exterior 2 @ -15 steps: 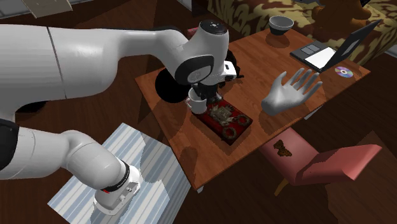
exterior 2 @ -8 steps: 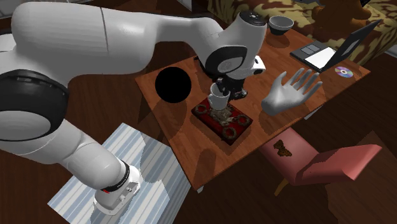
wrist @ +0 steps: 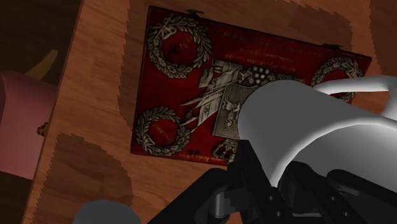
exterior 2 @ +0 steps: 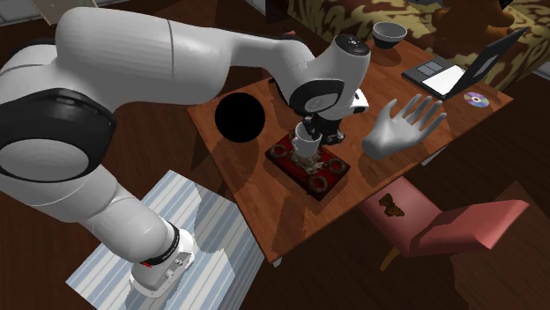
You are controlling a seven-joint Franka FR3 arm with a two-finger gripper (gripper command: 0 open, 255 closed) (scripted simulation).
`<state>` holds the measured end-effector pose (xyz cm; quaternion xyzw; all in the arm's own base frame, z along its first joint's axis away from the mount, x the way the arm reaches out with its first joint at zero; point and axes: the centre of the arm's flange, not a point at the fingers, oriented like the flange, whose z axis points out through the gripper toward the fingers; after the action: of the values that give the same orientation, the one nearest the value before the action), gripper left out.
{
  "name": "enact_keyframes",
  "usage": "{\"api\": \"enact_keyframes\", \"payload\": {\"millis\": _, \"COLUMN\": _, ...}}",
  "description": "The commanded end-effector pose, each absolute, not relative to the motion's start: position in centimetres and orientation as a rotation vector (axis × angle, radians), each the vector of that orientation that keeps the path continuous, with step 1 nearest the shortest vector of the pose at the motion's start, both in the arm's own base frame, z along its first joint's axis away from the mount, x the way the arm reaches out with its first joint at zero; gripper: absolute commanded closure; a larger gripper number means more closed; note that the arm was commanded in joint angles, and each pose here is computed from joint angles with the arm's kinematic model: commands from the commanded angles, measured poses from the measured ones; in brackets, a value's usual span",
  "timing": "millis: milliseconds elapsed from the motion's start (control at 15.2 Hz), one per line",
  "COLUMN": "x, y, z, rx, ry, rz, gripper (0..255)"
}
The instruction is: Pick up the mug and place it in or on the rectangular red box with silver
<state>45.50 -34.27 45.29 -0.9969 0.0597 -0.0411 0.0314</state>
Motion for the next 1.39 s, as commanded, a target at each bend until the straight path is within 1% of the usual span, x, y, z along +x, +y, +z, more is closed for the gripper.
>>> {"api": "enact_keyframes", "payload": {"millis": 0, "x": 45.6, "y": -34.2, "z": 44.3, "rx": -3.071, "ry": 0.184, "rz": -0.128, "gripper": 255}}
{"api": "enact_keyframes", "payload": {"millis": 528, "x": 45.6, "y": -34.2, "z": 39.8, "rx": -3.071, "ry": 0.184, "rz": -0.128, "gripper": 255}}
{"api": "enact_keyframes", "payload": {"millis": 1056, "x": 45.6, "y": -34.2, "z": 39.8, "rx": -3.071, "ry": 0.184, "rz": -0.128, "gripper": 255}}
{"api": "enact_keyframes", "payload": {"millis": 1122, "x": 45.6, "y": -34.2, "z": 39.8, "rx": -3.071, "ry": 0.184, "rz": -0.128, "gripper": 0}}
{"api": "enact_keyframes", "payload": {"millis": 1320, "x": 45.6, "y": -34.2, "z": 39.8, "rx": -3.071, "ry": 0.184, "rz": -0.128, "gripper": 0}}
